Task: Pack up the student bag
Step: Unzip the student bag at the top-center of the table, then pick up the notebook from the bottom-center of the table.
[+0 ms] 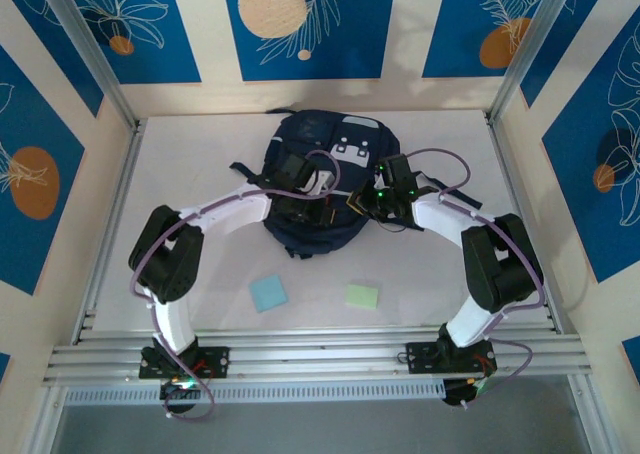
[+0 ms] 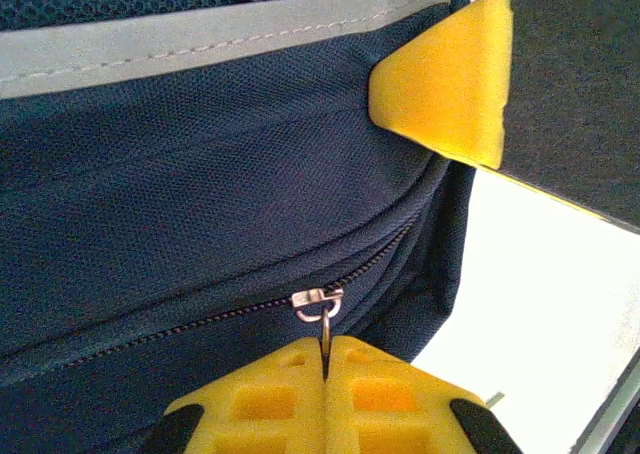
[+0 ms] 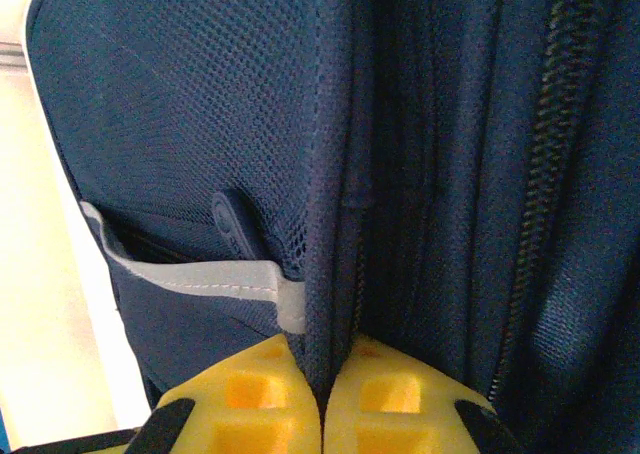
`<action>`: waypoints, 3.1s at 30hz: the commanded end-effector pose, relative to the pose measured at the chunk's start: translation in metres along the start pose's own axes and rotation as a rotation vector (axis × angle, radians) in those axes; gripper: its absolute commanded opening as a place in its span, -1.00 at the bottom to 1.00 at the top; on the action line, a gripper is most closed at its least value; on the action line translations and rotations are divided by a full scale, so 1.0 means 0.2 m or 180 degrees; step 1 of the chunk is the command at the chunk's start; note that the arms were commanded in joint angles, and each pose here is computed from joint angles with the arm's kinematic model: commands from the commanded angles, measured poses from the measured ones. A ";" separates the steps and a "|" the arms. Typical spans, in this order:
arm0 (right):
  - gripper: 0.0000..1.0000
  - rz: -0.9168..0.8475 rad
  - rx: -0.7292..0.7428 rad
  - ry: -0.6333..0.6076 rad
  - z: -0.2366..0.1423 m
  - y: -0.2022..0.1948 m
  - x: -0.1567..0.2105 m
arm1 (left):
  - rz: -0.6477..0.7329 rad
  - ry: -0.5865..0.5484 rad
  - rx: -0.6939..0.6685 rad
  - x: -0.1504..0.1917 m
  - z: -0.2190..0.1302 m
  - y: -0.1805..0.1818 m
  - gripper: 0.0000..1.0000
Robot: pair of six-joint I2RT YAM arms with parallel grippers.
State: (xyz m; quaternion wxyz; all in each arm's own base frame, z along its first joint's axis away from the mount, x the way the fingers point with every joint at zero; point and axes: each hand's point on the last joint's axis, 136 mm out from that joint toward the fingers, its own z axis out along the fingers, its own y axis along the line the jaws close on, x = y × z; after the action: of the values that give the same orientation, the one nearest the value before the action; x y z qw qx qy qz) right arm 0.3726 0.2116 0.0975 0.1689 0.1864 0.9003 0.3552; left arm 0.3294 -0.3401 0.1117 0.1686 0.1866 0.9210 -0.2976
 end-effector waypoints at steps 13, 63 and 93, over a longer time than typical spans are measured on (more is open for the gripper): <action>-1.00 -0.0854 -0.0088 0.0107 -0.18 0.08 -0.05 | -0.0259 0.0091 -0.1449 0.15 -0.41 0.75 -1.00; 0.21 -0.1974 0.0908 0.0048 -0.27 0.10 -0.33 | 0.0060 -0.0723 -0.1349 -0.18 -0.43 0.68 0.53; 0.99 -0.0677 0.2371 0.0795 -0.33 -0.50 1.04 | -0.0648 -0.1276 -0.0555 0.00 -0.45 0.49 1.00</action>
State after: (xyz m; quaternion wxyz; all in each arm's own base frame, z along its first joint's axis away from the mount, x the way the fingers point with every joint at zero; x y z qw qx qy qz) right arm 0.1416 0.2089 0.0514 0.0136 0.0408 0.9988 0.0217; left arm 0.3590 -0.2045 0.1182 0.3209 0.0132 0.9167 -0.2377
